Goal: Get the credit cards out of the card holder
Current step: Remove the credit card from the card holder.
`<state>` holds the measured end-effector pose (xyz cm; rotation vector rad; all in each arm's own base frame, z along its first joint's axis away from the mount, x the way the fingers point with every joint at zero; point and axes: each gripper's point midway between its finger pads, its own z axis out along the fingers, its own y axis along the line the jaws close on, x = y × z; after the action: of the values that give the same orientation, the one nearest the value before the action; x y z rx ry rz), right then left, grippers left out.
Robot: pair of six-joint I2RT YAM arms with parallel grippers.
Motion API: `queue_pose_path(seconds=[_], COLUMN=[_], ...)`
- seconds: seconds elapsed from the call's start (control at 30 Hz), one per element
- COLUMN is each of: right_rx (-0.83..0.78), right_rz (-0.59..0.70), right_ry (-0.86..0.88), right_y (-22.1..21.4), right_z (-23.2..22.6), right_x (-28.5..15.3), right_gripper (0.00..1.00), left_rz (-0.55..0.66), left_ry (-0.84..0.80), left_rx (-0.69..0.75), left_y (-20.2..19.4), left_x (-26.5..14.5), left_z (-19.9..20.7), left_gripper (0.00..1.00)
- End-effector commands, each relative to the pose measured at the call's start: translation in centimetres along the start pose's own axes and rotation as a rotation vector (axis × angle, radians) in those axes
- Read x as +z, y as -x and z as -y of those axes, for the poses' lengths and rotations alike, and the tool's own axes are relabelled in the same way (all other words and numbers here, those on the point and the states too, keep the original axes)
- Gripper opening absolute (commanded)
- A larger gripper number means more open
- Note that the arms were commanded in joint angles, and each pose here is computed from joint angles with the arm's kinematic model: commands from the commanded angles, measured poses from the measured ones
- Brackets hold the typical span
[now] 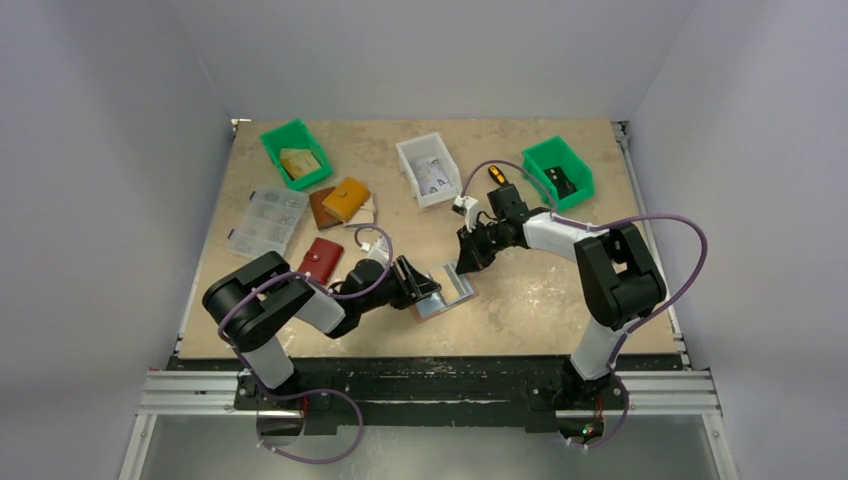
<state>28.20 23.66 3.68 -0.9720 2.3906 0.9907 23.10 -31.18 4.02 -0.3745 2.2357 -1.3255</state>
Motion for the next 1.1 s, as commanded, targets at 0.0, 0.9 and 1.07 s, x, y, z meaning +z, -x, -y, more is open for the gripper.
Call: queue_pose_path(seconds=[0.0, 0.9, 1.07], right_rx=[-0.015, 0.041, 0.067], right_rz=[0.026, -0.078, -0.108], right_ry=[-0.013, 0.116, 0.122], right_y=[1.5, -0.3, -0.9], right_z=[0.2, -2.6, -2.7], right_x=[0.0, 2.2, 2.7], right_gripper=[0.10, 0.08, 0.07], left_rz=[0.022, 0.021, 0.029], left_ry=[0.026, 0.064, 0.070], left_rx=[-0.007, -0.070, -0.096], left_y=[0.4, -0.1, -0.1], left_x=[0.5, 1.6, 1.5], left_z=[-0.1, -1.5, -2.0], left_gripper=[0.49, 0.42, 0.41])
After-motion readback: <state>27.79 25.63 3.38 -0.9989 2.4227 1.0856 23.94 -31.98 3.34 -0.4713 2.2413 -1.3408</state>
